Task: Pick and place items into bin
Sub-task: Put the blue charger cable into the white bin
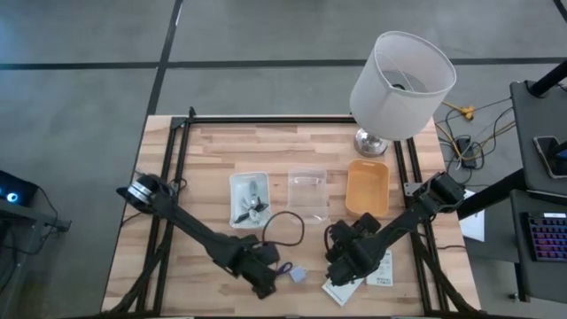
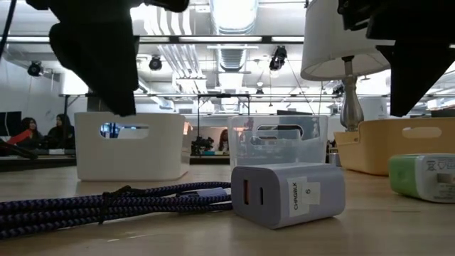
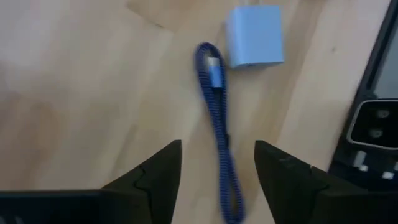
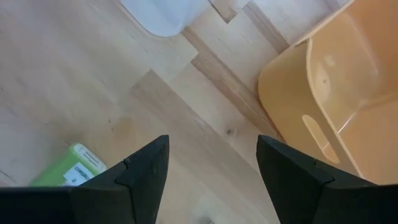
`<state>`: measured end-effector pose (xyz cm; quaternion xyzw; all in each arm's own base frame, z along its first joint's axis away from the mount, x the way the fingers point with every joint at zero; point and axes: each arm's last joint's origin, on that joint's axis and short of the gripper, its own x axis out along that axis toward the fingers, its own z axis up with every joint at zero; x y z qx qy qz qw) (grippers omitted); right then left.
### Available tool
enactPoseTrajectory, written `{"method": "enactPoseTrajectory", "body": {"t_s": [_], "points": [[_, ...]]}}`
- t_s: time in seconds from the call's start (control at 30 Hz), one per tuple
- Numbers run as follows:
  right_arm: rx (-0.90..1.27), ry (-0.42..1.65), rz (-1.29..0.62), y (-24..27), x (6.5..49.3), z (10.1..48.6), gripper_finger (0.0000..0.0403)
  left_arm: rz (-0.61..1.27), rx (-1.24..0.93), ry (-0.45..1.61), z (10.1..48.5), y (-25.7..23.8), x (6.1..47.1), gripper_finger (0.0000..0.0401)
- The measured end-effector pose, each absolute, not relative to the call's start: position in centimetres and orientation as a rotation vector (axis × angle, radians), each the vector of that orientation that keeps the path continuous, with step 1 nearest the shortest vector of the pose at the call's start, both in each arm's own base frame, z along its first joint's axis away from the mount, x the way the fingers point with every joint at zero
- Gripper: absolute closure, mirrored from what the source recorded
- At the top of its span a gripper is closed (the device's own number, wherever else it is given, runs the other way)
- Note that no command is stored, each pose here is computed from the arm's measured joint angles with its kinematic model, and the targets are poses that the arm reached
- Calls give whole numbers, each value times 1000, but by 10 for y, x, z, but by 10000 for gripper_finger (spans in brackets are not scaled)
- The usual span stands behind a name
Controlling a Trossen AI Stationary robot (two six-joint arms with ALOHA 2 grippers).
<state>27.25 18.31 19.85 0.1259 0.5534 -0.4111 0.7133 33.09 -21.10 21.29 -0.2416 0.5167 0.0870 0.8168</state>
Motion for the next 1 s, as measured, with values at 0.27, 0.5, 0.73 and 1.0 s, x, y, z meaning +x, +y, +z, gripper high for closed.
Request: {"method": "enactPoseTrajectory", "body": {"t_s": [0.27, 0.5, 0.73, 1.0], "points": [[281, 1260, -891, 186, 270, 198, 174, 184, -596, 1209, 189, -223, 344, 198], [289, 1261, -892, 190, 268, 198, 174, 224, -579, 1201, 181, -226, 343, 198], [289, 1262, -888, 192, 266, 197, 174, 252, -564, 1197, 174, -225, 343, 198], [290, 1264, -889, 192, 266, 197, 174, 249, -541, 1196, 161, -237, 345, 198]]}}
